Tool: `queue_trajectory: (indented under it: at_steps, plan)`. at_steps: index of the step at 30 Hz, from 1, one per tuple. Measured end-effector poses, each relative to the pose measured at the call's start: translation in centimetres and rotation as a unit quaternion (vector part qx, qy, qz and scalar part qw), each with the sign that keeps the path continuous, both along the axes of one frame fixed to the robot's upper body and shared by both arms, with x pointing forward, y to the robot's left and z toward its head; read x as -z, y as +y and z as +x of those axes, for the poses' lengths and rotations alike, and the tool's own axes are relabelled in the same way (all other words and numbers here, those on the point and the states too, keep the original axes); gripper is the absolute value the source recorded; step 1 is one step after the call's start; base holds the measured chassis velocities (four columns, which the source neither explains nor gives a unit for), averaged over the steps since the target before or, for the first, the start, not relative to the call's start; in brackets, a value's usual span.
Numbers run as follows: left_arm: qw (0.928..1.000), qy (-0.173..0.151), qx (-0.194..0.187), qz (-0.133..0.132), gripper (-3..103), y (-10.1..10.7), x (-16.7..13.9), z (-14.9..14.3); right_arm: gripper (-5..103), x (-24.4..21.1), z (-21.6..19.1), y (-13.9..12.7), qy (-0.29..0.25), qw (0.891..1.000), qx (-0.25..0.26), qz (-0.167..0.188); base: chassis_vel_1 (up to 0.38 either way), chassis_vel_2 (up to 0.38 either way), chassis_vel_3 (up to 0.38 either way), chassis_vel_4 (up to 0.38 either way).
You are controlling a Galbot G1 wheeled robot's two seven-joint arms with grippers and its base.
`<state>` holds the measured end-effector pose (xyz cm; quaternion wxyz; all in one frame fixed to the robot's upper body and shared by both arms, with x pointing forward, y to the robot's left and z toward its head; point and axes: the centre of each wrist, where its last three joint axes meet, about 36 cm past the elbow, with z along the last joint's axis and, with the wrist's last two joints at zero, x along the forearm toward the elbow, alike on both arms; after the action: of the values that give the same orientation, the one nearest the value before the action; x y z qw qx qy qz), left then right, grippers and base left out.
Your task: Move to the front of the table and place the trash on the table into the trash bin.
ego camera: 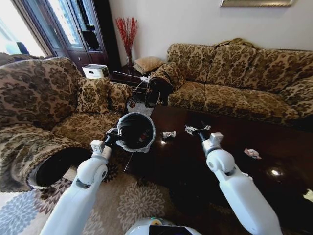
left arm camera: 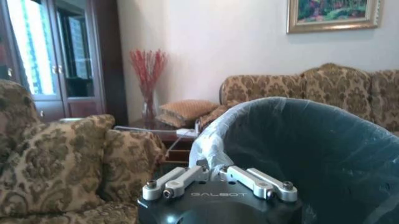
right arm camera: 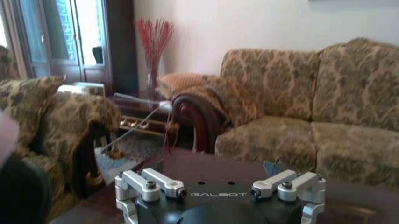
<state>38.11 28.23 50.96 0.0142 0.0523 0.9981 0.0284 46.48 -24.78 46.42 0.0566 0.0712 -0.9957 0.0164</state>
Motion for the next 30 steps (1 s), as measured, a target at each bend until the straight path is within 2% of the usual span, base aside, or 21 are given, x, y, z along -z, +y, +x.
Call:
queue_trajectory:
  at_steps: [2, 3, 5, 6, 9, 12, 14, 15, 16, 18, 23, 30]
  plan:
    - [0.9999, -0.002, -0.011, -0.001, 2, 0.4, 0.0, 0.1, 100, 3.0, 2.2, 1.4, 0.011, 1.000, -0.008, 0.004, 0.058, -0.035, -0.067, 0.038]
    - [0.9999, -0.002, -0.011, -0.001, 2, 0.4, 0.0, 0.1, 100, 3.0, 2.2, 1.4, 0.011, 1.000, -0.008, 0.004, 0.066, -0.034, -0.067, 0.034]
    - [0.9997, -0.006, -0.022, -0.002, 2, 0.7, -0.2, 0.1, 100, 5.5, 5.0, 2.8, 0.015, 1.000, -0.009, -0.002, 0.000, 0.000, 0.000, 0.000]
    - [0.9997, -0.006, -0.022, -0.002, 2, 0.7, -0.2, 0.1, 100, 5.5, 5.0, 2.8, 0.015, 1.000, -0.009, -0.002, 0.000, 0.000, 0.000, 0.000]
    - [0.9997, -0.007, -0.025, -0.001, 2, 0.8, -0.3, 0.2, 100, 7.8, 8.4, 4.6, 0.024, 1.000, -0.007, -0.001, 0.000, 0.000, 0.000, 0.000]
    - [0.9996, -0.007, -0.026, -0.001, 2, 0.8, -0.3, 0.2, 100, 8.4, 9.5, 5.3, 0.027, 1.000, -0.007, 0.003, 0.000, 0.000, 0.000, 0.000]
    - [0.9996, -0.008, -0.026, -0.005, 2, 0.9, -0.4, 0.2, 100, 9.7, 11.7, 6.9, 0.025, 1.000, -0.009, 0.008, 0.000, 0.000, 0.000, 0.000]
    - [0.9996, -0.008, -0.026, -0.005, 2, 0.9, -0.4, 0.2, 100, 9.7, 11.7, 6.9, 0.025, 1.000, -0.009, 0.008, 0.000, 0.000, 0.000, 0.000]
    - [0.9996, -0.008, -0.025, -0.008, 2, 0.8, -0.4, 0.3, 100, 10.1, 12.5, 8.2, 0.030, 0.999, -0.012, 0.014, 0.000, 0.000, 0.000, 0.000]
    - [0.9996, -0.009, -0.025, -0.010, 2, 0.6, -0.5, 0.2, 100, 10.3, 12.9, 9.2, 0.037, 0.999, -0.007, 0.020, 0.000, 0.000, 0.000, 0.000]
    - [0.9997, -0.005, -0.020, -0.011, 2, 0.3, -0.3, 0.2, 100, 10.6, 12.8, 9.2, 0.047, 0.999, 0.018, 0.019, 0.000, 0.000, 0.000, 0.000]
    - [0.9998, 0.002, -0.009, -0.016, 2, -0.2, 0.2, 0.3, 100, 11.9, 12.3, 7.8, 0.062, 0.997, 0.036, 0.025, 0.000, 0.000, 0.000, 0.000]
